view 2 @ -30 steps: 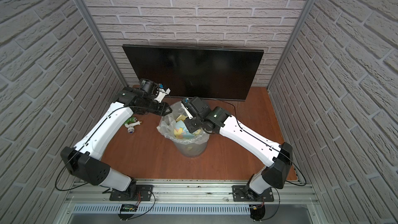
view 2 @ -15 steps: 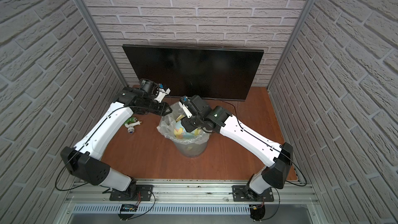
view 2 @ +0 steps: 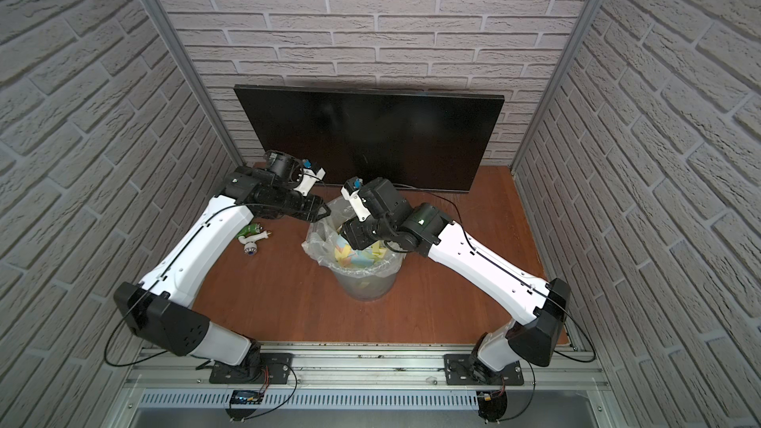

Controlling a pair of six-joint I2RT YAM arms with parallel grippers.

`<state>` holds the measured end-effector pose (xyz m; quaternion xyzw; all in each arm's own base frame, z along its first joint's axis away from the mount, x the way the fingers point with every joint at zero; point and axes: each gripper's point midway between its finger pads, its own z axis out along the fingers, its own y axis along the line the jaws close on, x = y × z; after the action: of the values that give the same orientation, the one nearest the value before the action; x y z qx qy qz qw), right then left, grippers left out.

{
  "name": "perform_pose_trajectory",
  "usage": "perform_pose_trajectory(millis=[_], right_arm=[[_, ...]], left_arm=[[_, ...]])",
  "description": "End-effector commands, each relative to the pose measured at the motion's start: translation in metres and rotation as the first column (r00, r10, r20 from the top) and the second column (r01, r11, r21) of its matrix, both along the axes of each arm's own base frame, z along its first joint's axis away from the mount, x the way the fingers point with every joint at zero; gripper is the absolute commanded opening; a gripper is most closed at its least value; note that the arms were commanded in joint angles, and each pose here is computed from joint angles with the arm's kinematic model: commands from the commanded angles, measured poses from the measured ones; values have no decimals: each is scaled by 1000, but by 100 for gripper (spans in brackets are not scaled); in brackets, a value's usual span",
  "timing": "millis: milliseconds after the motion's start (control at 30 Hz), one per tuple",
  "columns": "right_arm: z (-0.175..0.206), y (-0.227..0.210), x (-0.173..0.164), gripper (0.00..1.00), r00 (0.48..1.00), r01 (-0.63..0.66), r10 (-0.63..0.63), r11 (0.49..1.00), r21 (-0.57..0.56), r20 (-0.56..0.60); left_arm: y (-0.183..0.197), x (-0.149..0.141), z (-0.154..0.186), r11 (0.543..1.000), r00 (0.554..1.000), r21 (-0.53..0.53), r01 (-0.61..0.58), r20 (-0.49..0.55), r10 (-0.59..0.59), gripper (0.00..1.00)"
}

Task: Remove the sticky note from the monitor
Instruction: Place the sticky note in the trash bin.

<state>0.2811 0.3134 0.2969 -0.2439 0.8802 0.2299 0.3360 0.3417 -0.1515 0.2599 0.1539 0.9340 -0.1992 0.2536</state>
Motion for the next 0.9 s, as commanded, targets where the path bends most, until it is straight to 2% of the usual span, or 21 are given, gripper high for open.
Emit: perform_pose_trajectory(millis=[0, 400, 633, 867], right_arm=[[18, -1, 0, 58, 999, 3, -6, 998, 62, 37], [22, -3, 0, 58, 999, 12, -16, 997, 77, 50], [31, -7, 1, 58, 997, 24, -32, 995, 97, 74], [53, -30, 5, 59, 976, 103, -129, 983, 152, 174]], left_arm=[[6, 1, 20, 1000, 998, -15, -12, 59, 13, 60], [13, 0, 43, 999, 994, -50, -19, 110, 25, 97], [21, -4, 59, 997, 987, -74, -20, 155, 31, 98], [58, -7, 84, 993, 954, -53, -108, 277, 118, 98]])
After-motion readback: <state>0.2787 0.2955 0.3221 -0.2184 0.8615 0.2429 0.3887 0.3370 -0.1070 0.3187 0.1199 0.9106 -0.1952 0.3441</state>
